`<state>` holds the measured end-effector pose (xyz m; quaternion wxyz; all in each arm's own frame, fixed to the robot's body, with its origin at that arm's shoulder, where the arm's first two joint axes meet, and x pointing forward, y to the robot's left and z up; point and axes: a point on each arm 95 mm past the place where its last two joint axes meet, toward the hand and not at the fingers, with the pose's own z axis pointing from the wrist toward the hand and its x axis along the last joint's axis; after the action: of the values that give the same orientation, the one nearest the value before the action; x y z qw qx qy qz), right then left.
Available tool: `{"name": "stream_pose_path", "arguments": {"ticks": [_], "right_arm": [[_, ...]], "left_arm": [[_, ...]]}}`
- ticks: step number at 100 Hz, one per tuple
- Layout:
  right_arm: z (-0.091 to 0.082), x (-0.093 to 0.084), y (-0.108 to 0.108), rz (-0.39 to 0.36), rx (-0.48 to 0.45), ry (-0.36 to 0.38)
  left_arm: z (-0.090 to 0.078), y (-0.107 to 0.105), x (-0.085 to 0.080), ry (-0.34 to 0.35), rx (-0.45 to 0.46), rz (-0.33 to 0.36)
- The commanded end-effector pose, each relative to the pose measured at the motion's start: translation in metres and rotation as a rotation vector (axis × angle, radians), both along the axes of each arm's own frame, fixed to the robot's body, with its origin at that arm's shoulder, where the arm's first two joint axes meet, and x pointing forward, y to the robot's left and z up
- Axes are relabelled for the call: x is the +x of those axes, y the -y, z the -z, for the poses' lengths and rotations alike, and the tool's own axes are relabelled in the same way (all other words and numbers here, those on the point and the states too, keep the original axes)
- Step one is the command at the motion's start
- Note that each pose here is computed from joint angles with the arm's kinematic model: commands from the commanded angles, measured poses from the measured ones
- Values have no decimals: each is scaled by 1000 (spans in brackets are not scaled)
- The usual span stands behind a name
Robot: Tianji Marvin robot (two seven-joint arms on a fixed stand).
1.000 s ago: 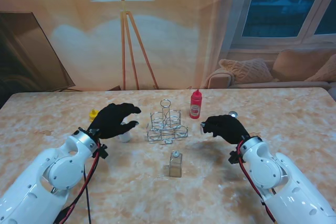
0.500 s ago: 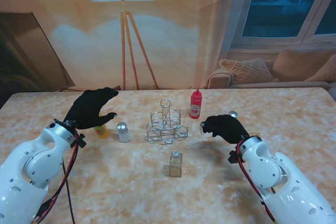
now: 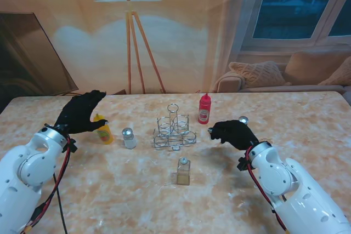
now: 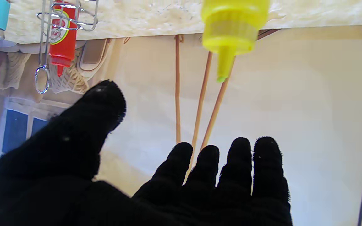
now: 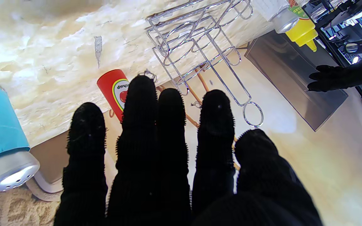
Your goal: Place the seasoning bottles into the rack
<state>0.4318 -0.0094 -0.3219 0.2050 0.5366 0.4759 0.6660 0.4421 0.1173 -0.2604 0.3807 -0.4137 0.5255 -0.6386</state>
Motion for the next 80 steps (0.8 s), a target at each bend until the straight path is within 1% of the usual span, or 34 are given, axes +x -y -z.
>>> {"name": "stream_pose_path", "arguments": {"ticks": [1,18,28,46,59,80], "right_arm": [[5,-2,-3,-10,-3,-23],[5,-1,-4,-12,-6,-24],[5,-1,-4,-12,-7,-23],[5,-1,-4,-12,-8,-22],[6,-1,-4,-13,-9,-25],[5,-2,-3,-12,-8,-20]], "left_arm": [[5,-9,3,-41,16,-23],[14,-17,10,-82,5,-52],[21,-20,13,-117,-21,-73],[31,-23,20,-154,-65,-109],[35,-23,26,-189,-105,-123],[43,-23,32,-258,-122,-138]]}}
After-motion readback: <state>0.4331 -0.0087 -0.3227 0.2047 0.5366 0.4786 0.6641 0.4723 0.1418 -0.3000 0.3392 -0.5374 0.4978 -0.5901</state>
